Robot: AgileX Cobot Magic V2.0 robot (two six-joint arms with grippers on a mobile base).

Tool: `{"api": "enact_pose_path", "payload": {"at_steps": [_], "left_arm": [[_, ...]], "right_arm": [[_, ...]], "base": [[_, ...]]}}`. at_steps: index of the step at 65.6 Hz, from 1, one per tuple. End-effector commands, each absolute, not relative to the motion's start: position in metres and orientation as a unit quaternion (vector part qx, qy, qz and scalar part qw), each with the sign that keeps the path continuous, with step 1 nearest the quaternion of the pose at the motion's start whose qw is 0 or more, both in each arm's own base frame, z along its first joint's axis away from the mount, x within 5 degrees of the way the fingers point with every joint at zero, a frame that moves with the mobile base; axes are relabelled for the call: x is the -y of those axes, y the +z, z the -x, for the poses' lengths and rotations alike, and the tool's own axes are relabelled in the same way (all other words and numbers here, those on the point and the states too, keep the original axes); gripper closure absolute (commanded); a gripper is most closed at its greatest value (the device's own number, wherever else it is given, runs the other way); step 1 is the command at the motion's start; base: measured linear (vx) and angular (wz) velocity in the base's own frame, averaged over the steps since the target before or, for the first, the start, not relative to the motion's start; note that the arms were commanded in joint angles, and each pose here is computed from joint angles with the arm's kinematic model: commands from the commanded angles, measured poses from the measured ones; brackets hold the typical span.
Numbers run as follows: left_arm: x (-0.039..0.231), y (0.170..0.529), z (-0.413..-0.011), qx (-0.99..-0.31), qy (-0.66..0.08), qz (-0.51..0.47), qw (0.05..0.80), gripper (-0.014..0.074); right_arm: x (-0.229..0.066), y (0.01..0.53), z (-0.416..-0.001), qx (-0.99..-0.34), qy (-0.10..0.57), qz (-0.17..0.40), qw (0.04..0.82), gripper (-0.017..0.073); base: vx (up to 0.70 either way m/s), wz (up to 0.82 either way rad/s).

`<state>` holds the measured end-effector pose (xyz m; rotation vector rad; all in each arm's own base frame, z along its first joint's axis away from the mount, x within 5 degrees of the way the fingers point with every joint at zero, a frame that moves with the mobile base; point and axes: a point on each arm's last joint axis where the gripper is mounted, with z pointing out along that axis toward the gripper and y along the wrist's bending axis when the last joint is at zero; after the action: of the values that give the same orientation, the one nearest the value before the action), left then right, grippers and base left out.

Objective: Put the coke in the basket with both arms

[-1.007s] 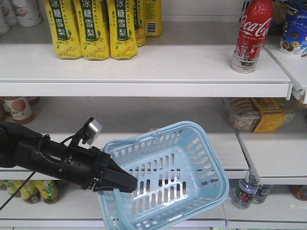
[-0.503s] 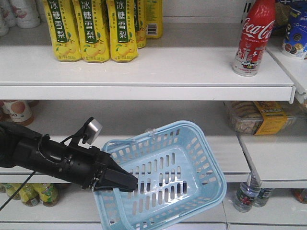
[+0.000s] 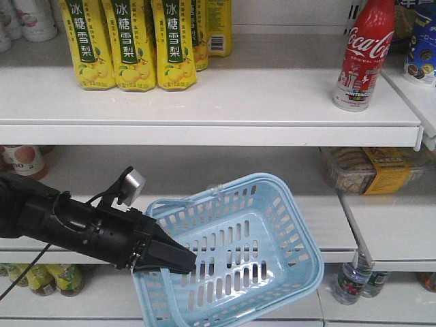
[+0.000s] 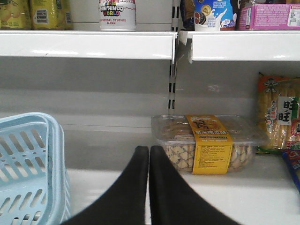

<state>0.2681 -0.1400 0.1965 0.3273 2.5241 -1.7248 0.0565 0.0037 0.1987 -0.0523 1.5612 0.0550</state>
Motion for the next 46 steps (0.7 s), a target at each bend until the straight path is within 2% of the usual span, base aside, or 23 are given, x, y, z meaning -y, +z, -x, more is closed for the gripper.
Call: {"api": "enact_pose_path", "payload": {"at_steps": [1, 46], "left_arm": [[0.1428, 0.2195, -0.2695, -0.798, -0.589, -0.108, 0.067, 0.0599], [0.1428, 0.2195, -0.2695, -0.798, -0.589, -0.108, 0.067, 0.0599]], "right_arm": [[-0.0040, 0.2024, -0.0555, -0.676, 0.024, 0.026, 0.736, 0.0568], [-0.0040, 0.2024, -0.0555, -0.676, 0.024, 0.026, 0.736, 0.0568]], "base": [[0.01, 0.00], [0.01, 0.00]]}}
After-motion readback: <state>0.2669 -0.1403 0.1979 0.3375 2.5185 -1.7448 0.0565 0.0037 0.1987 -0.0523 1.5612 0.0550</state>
